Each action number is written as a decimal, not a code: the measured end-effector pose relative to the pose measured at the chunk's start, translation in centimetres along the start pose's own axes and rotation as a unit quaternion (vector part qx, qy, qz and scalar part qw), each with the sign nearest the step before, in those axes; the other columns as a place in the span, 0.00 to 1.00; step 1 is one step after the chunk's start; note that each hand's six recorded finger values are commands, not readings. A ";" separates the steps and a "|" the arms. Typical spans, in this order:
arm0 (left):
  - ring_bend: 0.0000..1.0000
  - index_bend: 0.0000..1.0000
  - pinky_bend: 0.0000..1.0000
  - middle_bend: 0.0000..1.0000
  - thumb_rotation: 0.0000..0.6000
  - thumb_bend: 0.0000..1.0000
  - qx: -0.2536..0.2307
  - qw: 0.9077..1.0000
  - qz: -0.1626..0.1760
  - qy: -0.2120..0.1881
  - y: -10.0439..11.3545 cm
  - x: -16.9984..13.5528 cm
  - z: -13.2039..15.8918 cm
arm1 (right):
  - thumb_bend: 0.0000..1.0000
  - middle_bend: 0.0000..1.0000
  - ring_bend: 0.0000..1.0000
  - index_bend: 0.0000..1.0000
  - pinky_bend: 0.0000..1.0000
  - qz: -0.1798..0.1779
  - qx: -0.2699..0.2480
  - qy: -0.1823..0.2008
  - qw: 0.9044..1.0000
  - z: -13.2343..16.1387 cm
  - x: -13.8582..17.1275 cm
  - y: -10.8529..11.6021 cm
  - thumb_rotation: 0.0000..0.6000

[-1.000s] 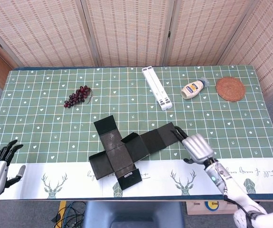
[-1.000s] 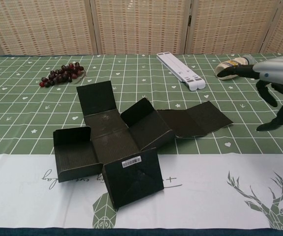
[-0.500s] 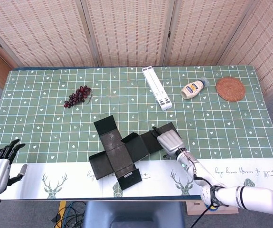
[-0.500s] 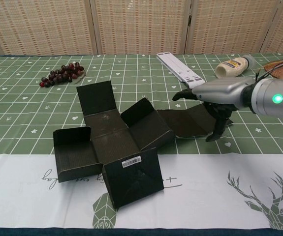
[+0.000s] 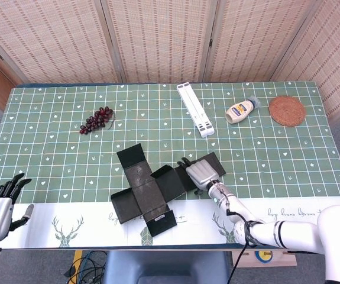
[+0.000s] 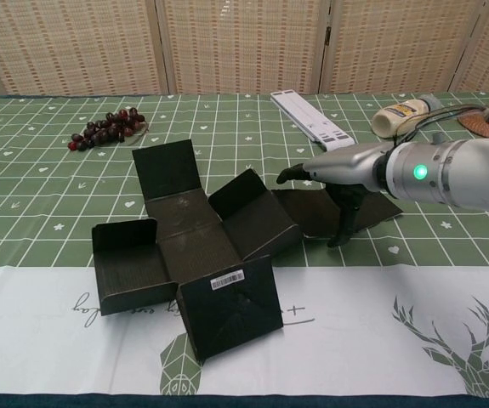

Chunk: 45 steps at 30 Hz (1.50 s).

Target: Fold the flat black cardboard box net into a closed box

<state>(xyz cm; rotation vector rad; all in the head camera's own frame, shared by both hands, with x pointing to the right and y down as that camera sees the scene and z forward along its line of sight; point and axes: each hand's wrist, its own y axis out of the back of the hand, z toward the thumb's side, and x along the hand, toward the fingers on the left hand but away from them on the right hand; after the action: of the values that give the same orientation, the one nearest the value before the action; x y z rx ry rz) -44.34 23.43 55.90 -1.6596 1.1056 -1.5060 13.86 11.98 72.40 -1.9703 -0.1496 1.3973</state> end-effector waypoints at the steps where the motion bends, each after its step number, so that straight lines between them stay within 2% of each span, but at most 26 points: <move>1: 0.16 0.18 0.19 0.12 1.00 0.36 0.000 1.000 0.000 0.000 0.0 0.0 0.0 | 0.21 0.01 0.66 0.00 0.86 0.001 0.001 0.000 1.000 0.0 -0.1 0.0 1.00; 4: 0.16 0.19 0.19 0.12 1.00 0.36 0.002 1.000 -0.001 -0.002 0.0 0.2 0.1 | 0.24 0.05 0.67 0.00 0.86 0.005 0.001 0.001 1.000 0.1 -0.6 -0.1 1.00; 8: 0.16 0.22 0.19 0.12 1.00 0.36 0.005 1.000 -0.001 -0.012 -0.1 0.8 0.2 | 0.25 0.19 0.72 0.01 0.86 0.002 -0.005 0.003 1.000 0.3 -1.1 -0.1 1.00; 11: 0.24 0.25 0.21 0.13 1.00 0.36 0.014 1.000 0.002 -0.024 -0.1 1.7 0.3 | 0.25 0.25 0.74 0.06 0.86 -0.006 -0.013 0.006 1.000 0.5 -1.3 -0.1 1.00; 13: 0.33 0.26 0.29 0.15 1.00 0.36 0.026 0.999 0.006 -0.036 -0.2 2.5 0.4 | 0.25 0.27 0.75 0.08 0.86 -0.011 -0.021 0.007 1.000 0.4 -1.4 -0.2 1.00; 16: 0.47 0.25 0.49 0.16 1.00 0.35 0.053 0.997 0.006 -0.058 -0.7 4.0 0.6 | 0.25 0.29 0.76 0.08 0.86 -0.023 -0.033 0.006 0.999 0.2 -1.5 -0.2 1.00; 18: 0.52 0.23 0.55 0.16 1.00 0.31 0.074 0.994 0.002 -0.075 -1.4 5.4 0.9 | 0.25 0.30 0.76 0.08 0.86 -0.033 -0.045 0.001 0.998 0.1 -1.5 -0.2 1.00; 20: 0.53 0.20 0.57 0.15 1.00 0.23 0.095 0.991 -0.005 -0.090 -2.2 6.6 1.3 | 0.25 0.30 0.77 0.08 0.86 -0.042 -0.057 -0.003 0.997 0.0 -1.5 -0.2 1.00; 22: 0.53 0.14 0.58 0.12 1.00 0.15 0.116 0.988 -0.015 -0.105 -3.2 7.9 2.0 | 0.25 0.31 0.77 0.09 0.86 -0.050 -0.067 -0.005 0.997 0.1 -1.6 -0.3 1.00; 24: 0.53 0.10 0.58 0.10 1.00 0.12 0.131 0.984 -0.025 -0.119 -4.2 9.0 2.9 | 0.25 0.31 0.77 0.10 0.86 -0.058 -0.073 -0.007 0.996 0.1 -1.6 -0.2 1.00; 31: 0.51 0.01 0.58 0.04 1.00 0.11 0.159 0.975 -0.032 -0.149 -6.6 11.0 5.7 | 0.25 0.31 0.77 0.10 0.86 -0.064 -0.087 -0.009 0.994 0.4 -1.6 -0.5 1.00; 35: 0.47 0.00 0.58 0.00 1.00 0.11 0.162 0.973 -0.032 -0.159 -7.9 11.6 7.4 | 0.25 0.31 0.77 0.10 0.86 -0.065 -0.092 -0.009 0.994 0.5 -1.6 -0.4 1.00; 39: 0.43 0.00 0.57 0.00 1.00 0.11 0.149 0.972 -0.047 -0.173 -9.1 11.8 9.0 | 0.25 0.31 0.77 0.10 0.86 -0.066 -0.087 -0.008 0.994 0.6 -1.6 -0.4 1.00; 45: 0.41 0.00 0.56 0.00 1.00 0.11 0.164 0.968 -0.057 -0.182 -10.9 12.1 10.1 | 0.25 0.31 0.77 0.10 0.86 -0.065 -0.089 -0.009 0.994 0.7 -1.5 -0.5 1.00</move>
<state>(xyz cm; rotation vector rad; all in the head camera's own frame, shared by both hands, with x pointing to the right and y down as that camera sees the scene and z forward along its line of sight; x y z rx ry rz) -32.62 16.70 69.56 -1.6929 0.5410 -1.2978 12.81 12.01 73.78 -2.0527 -0.4159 1.3575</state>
